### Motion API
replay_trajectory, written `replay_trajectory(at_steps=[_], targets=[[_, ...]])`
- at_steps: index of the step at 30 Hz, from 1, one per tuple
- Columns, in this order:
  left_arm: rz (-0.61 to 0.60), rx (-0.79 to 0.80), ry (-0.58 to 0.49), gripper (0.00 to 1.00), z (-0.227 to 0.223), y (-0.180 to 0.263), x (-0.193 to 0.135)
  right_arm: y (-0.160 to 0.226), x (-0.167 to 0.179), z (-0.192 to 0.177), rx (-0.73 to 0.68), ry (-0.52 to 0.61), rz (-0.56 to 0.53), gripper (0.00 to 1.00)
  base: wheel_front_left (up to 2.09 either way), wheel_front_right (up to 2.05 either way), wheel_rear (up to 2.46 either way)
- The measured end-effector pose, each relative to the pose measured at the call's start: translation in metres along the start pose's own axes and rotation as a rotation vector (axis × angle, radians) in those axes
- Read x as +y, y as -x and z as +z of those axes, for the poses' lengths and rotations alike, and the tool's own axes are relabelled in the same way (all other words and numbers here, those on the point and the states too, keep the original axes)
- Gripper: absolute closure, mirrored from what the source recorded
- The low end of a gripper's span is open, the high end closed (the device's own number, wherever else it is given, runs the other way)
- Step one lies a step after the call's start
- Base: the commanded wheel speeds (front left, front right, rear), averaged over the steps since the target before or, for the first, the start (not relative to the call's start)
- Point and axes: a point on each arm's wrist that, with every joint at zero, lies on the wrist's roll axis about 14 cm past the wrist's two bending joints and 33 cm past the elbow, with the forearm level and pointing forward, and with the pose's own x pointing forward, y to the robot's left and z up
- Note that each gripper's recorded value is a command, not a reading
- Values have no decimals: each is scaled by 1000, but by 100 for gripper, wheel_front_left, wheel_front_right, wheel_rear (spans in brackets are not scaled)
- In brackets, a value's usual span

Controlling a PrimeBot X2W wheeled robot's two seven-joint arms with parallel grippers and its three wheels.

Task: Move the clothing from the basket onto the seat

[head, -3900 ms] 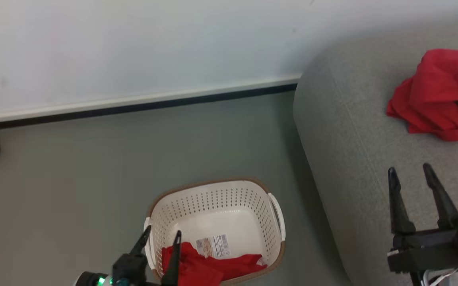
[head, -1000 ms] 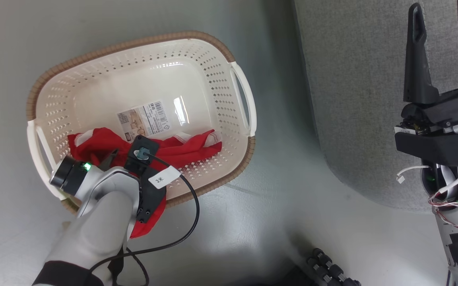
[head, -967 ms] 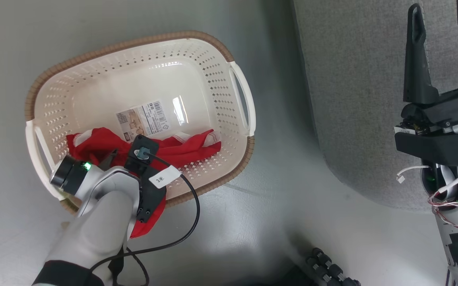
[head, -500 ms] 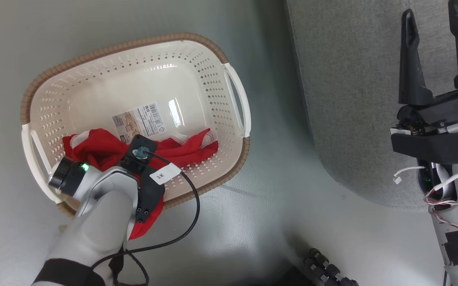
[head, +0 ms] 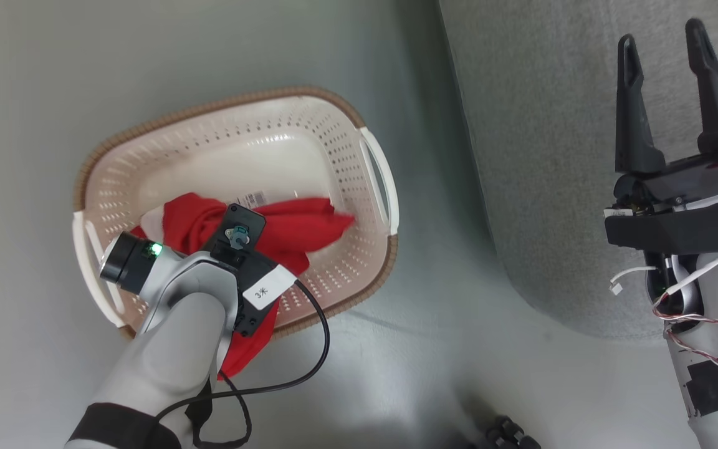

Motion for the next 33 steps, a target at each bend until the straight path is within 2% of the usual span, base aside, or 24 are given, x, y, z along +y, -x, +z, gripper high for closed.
replay_trajectory(at_steps=[5, 19, 33], targets=[[19, -148, 39, 100, 38, 21, 8, 9, 0, 9, -1, -8, -4, 0, 0, 0, 0], [39, -503, 143, 100, 104, 98, 12, 37, 6, 35, -23, -36, -8, 0, 0, 0, 0], [49, -739, 151, 100, 157, 179, 12, 61, 26, 63, -68, -51, 32, 0, 0, 0, 0]])
